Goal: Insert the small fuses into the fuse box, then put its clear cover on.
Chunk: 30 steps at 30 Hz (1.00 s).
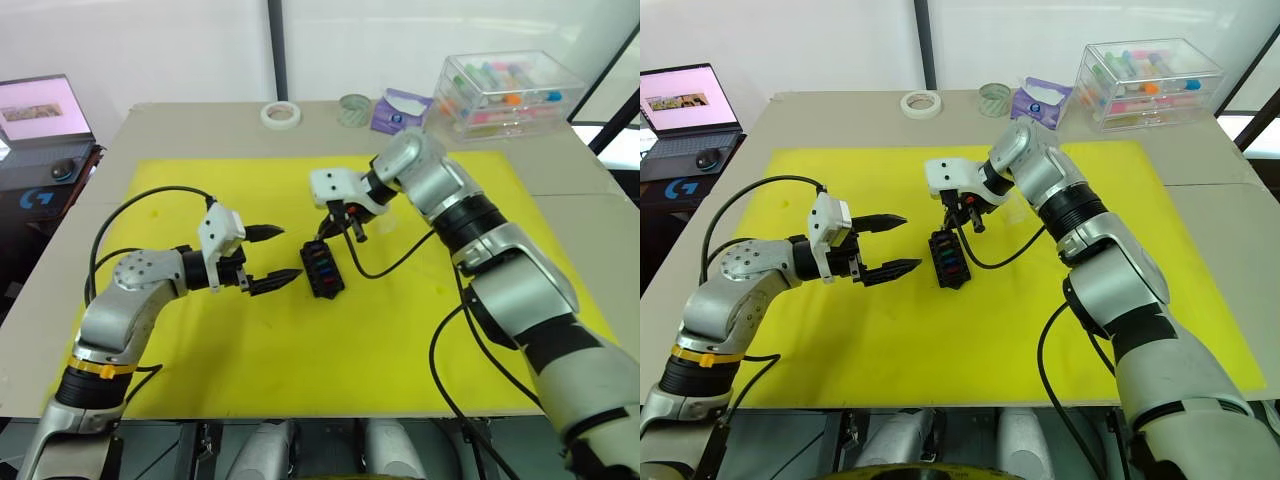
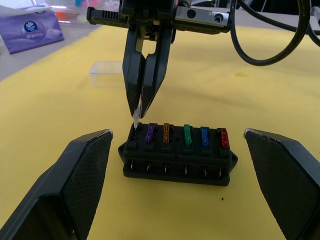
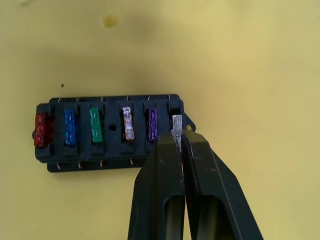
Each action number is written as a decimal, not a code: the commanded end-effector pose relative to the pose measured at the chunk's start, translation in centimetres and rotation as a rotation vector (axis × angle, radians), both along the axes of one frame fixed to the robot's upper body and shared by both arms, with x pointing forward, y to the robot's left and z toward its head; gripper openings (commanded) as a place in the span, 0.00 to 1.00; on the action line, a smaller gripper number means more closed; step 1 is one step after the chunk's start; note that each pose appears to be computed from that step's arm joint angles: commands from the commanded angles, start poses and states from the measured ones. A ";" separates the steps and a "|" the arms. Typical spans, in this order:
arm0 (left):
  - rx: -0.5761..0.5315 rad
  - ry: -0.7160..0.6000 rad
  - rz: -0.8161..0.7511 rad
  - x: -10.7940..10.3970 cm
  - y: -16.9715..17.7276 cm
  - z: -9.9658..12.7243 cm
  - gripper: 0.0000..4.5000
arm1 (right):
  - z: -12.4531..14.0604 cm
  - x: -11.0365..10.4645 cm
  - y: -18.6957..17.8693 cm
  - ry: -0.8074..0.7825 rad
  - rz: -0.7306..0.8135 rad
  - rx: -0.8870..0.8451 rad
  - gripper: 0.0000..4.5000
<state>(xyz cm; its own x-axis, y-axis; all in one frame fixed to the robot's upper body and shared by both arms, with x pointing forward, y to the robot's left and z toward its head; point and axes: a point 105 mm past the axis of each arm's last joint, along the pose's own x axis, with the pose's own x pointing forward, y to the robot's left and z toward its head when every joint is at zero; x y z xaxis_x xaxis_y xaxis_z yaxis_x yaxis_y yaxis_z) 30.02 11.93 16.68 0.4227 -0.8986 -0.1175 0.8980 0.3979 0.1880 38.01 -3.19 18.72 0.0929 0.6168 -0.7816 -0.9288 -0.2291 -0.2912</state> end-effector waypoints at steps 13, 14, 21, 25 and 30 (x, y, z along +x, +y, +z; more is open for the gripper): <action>-0.001 -0.040 0.015 -0.2 0.6 0.7 0.99 | 0.9 0.3 1.1 -0.038 0.016 0.030 0.00; -0.002 -0.038 0.018 -0.3 0.7 0.7 0.99 | 0.9 0.4 1.0 -0.041 0.013 0.026 0.00; -0.001 -0.034 0.027 -0.4 0.9 0.5 0.99 | 0.6 0.4 1.0 -0.038 0.022 0.012 0.00; 0.001 -0.037 0.028 -0.3 0.9 0.6 0.99 | 0.3 0.5 1.1 -0.041 0.019 0.005 0.00; 0.004 -0.039 0.027 -0.3 0.9 0.6 0.99 | 0.0 0.5 1.1 -0.032 0.009 -0.001 0.00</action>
